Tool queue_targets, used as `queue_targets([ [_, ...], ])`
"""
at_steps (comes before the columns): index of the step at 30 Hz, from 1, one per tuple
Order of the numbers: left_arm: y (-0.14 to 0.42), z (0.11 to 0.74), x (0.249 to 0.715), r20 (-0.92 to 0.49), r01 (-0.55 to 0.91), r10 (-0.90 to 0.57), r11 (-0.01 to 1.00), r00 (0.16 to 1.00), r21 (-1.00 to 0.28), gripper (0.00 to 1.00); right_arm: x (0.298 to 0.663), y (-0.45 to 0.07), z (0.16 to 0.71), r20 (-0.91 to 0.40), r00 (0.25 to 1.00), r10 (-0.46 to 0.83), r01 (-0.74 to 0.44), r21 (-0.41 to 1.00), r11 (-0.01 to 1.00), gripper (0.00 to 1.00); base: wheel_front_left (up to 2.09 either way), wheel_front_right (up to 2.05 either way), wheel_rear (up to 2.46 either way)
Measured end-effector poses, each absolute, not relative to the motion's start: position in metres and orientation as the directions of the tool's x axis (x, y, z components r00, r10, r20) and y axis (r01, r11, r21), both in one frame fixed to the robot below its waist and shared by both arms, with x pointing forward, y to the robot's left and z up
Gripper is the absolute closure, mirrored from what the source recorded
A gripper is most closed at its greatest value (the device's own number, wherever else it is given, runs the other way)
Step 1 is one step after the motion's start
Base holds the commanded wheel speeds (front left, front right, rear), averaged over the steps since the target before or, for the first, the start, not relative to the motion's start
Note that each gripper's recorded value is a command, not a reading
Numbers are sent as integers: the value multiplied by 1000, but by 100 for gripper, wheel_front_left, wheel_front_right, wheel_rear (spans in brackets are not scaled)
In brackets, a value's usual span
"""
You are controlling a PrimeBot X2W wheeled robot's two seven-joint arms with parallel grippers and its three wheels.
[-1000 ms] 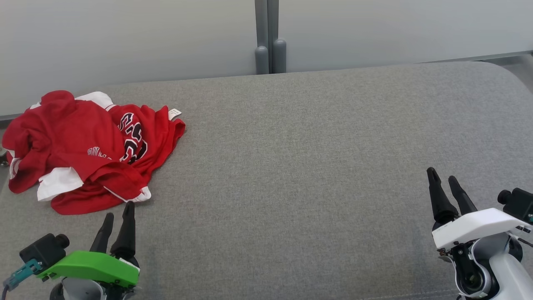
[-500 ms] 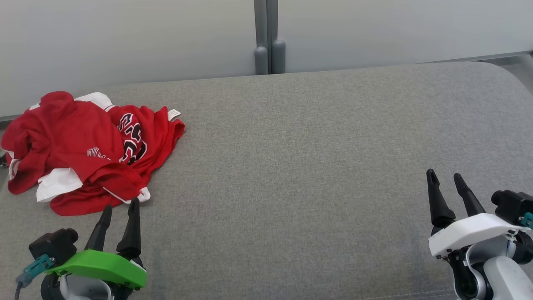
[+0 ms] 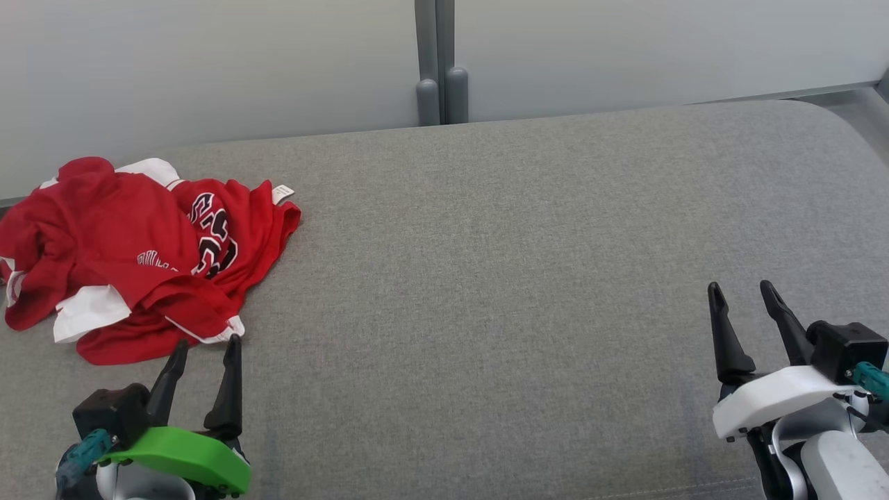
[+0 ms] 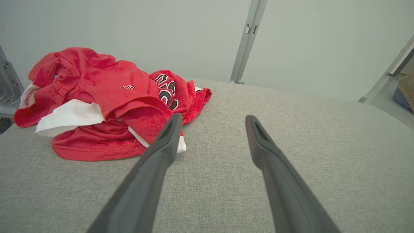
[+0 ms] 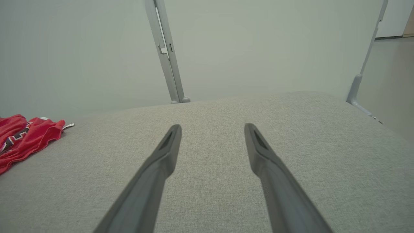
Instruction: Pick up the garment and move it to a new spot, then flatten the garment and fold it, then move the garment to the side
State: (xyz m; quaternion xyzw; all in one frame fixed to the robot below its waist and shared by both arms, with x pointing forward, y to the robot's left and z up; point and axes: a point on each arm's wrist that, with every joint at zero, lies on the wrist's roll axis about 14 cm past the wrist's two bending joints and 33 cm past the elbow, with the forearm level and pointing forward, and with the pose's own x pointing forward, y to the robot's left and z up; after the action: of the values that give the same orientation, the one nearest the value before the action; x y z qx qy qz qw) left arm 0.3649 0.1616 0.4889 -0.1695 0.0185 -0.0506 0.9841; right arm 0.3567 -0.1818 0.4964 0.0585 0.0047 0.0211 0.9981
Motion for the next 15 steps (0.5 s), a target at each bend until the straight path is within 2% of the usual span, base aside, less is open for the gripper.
queue_targets([
  [15,157,484,358,-4,140,-142,976,990,-168,0,348,-175,498,33,995,91,-89,-45,995,0,0,0,0],
])
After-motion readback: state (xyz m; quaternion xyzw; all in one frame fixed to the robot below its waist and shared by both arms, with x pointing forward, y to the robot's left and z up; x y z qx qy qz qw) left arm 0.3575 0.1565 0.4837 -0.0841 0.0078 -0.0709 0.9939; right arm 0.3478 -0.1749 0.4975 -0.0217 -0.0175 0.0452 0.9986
